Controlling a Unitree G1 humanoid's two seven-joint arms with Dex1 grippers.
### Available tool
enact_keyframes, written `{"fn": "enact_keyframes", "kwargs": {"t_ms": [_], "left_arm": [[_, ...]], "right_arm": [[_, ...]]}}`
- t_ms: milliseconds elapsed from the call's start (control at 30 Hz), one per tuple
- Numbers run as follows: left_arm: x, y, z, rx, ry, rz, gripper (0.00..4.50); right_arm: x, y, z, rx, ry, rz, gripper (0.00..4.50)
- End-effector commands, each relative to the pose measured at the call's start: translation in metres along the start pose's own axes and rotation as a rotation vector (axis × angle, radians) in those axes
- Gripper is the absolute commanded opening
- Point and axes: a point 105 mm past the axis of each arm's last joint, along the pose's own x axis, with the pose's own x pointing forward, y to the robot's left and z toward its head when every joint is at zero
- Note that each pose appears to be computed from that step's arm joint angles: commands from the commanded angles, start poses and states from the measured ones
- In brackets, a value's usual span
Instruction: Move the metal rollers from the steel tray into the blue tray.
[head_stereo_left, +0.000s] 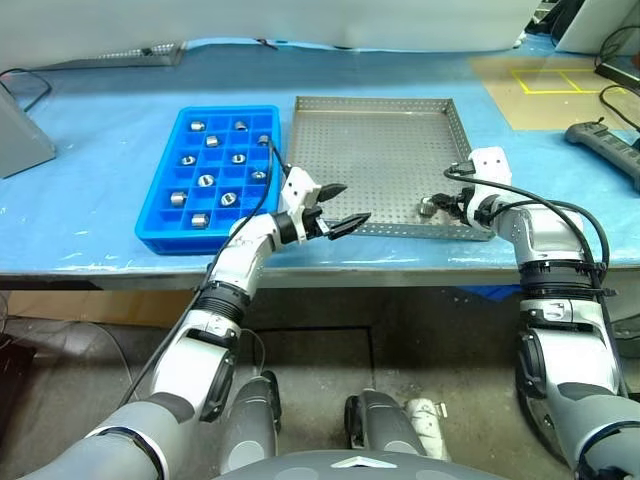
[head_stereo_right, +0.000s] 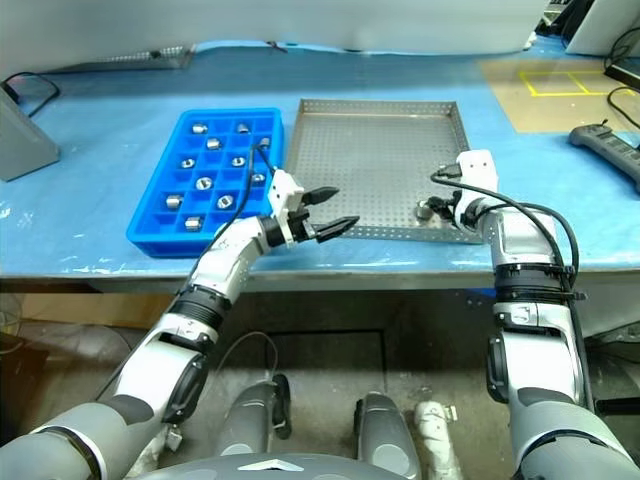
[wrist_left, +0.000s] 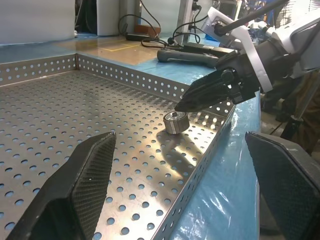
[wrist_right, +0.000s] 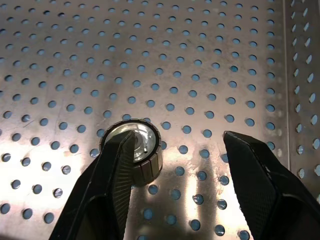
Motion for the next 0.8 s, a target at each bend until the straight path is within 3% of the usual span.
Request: {"fn": "enact_keyframes", "kwargs": {"t_ms": [33, 367, 800], "left_arm": [[-0.001, 0.001, 0.007, 0.057, -0.006, 0.009, 4.37], [-0.009, 0.003, -0.001, 0.080, 0.039, 0.031, 4.37], [-0.012, 0.000, -0.010, 0.091, 0.077, 0.038, 4.37]], "right_arm": [[0.002, -0.009, 0.007, 0.024, -0.020, -0.018, 2.89], [0.009, 0.026, 0.017, 0.059, -0.055, 0.146, 2.89], [0.005, 0.049, 0.029, 0.015, -0.091, 0.254, 2.89]]}}
